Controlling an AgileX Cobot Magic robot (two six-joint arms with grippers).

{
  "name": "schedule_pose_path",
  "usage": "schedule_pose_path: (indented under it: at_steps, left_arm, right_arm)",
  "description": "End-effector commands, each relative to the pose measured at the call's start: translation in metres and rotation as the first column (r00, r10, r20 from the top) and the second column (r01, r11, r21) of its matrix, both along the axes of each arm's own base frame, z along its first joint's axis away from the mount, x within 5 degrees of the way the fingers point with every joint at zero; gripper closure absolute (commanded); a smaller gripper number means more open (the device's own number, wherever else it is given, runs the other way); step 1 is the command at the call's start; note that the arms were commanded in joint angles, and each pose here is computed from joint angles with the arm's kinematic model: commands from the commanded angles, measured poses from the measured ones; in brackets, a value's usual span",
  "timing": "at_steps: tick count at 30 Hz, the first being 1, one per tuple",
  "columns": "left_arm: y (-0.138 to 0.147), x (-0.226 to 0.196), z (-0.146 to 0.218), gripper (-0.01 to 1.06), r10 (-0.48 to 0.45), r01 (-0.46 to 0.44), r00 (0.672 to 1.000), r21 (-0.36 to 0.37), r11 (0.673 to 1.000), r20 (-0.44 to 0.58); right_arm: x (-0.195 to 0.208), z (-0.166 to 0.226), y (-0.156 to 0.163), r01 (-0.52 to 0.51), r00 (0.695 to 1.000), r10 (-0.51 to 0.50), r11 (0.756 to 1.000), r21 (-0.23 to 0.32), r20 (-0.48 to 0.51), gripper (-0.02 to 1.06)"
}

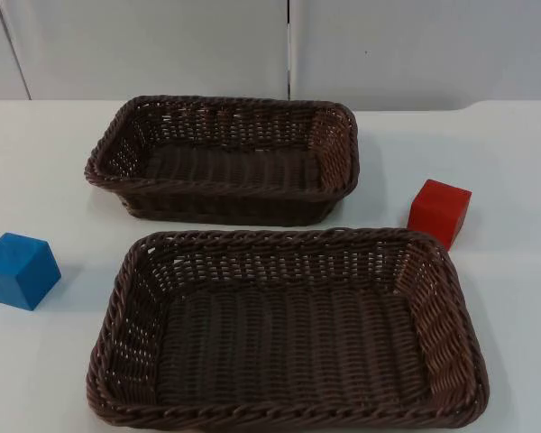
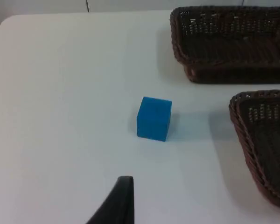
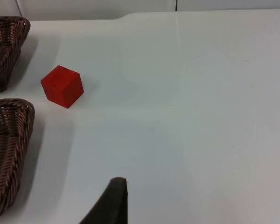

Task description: Pick up one cube with the left hand and place it into the upper basket. Pick up one cube with the right hand and place it into the lower basket.

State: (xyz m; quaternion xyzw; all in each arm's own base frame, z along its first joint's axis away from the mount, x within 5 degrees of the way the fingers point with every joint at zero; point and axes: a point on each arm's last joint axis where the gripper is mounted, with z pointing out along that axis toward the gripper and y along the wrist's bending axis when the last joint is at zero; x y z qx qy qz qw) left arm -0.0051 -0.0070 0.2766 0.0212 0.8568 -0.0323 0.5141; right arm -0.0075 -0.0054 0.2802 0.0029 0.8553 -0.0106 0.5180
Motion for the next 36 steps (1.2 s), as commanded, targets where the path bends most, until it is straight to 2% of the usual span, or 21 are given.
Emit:
schedule_pose_path:
  at_steps: [1,7,15,25,36]
  left_arm:
    - [0.000,-0.001,0.006,0.00,0.003,-0.002,0.999,-0.013,1.000,0.049]
    - [-0.001,-0.003,0.023,0.00,0.006,-0.003,0.989,-0.021,1.000,0.145]
    - [0.000,0.011,0.026,0.00,0.009,-0.006,0.995,-0.022,1.000,0.104]
    - [-0.001,0.024,0.034,0.00,0.007,-0.001,0.990,-0.043,0.999,0.142]
    - [-0.001,0.048,0.033,0.00,0.009,-0.007,0.998,-0.043,0.999,0.065]
  right_arm:
    - [0.000,0.000,0.000,0.004,1.000,-0.004,1.000,-0.009,0.007,-0.01]
    - [0.000,0.000,0.000,0.004,1.000,-0.004,1.000,-0.009,0.007,-0.01]
    - [0.000,0.000,0.000,0.004,1.000,-0.004,1.000,-0.009,0.007,-0.01]
    - [0.000,0.000,0.000,0.004,1.000,-0.004,1.000,-0.009,0.007,-0.01]
    - [0.000,0.000,0.000,0.004,1.000,-0.004,1.000,-0.009,0.007,-0.01]
